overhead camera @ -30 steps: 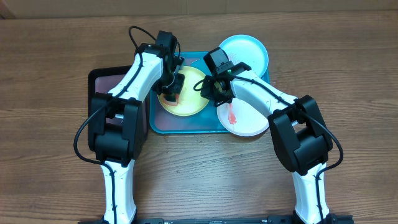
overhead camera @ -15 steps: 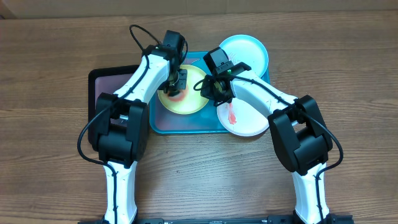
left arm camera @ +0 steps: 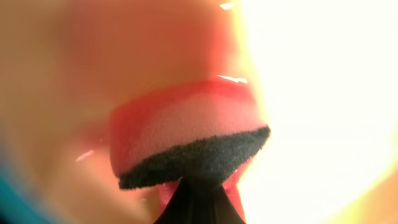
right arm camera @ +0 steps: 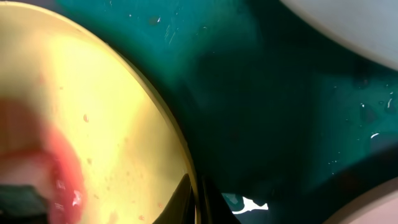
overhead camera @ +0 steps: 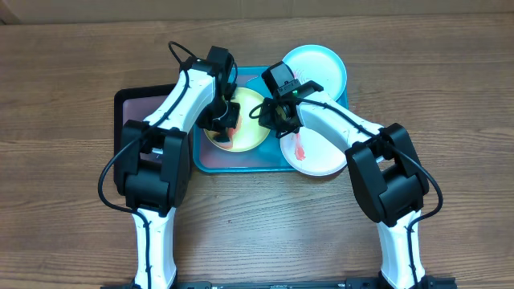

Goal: Clean dirty plates on tray and stack at the side
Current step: 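Wipe the yellow plate again with the sponge in the left gripper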

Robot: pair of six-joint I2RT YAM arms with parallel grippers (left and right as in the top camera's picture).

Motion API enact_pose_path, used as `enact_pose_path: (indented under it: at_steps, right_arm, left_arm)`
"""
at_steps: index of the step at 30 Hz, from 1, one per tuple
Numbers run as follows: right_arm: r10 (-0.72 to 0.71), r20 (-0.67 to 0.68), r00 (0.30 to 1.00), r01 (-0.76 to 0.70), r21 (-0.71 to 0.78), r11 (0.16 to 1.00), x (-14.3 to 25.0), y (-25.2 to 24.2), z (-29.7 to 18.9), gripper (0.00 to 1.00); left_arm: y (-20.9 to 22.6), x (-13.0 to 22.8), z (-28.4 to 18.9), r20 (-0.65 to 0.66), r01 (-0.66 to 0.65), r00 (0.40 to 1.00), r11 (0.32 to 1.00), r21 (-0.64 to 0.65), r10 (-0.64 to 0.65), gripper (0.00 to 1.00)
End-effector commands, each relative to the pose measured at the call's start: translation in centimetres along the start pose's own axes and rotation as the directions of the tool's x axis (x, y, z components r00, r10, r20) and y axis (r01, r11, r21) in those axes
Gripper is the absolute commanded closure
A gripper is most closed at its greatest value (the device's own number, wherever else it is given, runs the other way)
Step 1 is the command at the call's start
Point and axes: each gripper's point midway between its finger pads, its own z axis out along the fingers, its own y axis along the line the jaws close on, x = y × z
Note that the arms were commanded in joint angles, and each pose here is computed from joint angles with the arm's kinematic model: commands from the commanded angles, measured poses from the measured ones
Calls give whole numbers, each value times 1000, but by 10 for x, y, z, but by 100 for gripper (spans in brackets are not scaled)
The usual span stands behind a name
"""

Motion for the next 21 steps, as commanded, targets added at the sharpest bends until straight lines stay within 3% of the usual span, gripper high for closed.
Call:
enact_pose_path:
  at_steps: [1,5,10,14,21]
  right_arm:
    - [11,7,1000,-12,71,997,-1,-21,9,96]
    - [11,4,1000,-12,74,997,0,-21,9,96]
    - [11,2,1000,-12,76,997,1,-22,9,96]
    - [4,2,1000,-4,77,997,1,-22,9,96]
    - [-48,-12,999,48,73,996,2,-21,8,96]
  left_arm:
    - [-49,-2,5,33,-131,991,963,234,127,96]
    - [-17,-30,7,120,26,992,998,62,-33,96]
    - [33,-50,-10,225,232,954,964,-130,-199,96]
    - [52,-54,-48,238,287,940,945,-160,-245,96]
    - [73,-48,-144,261,399,894,912,-97,-363,96]
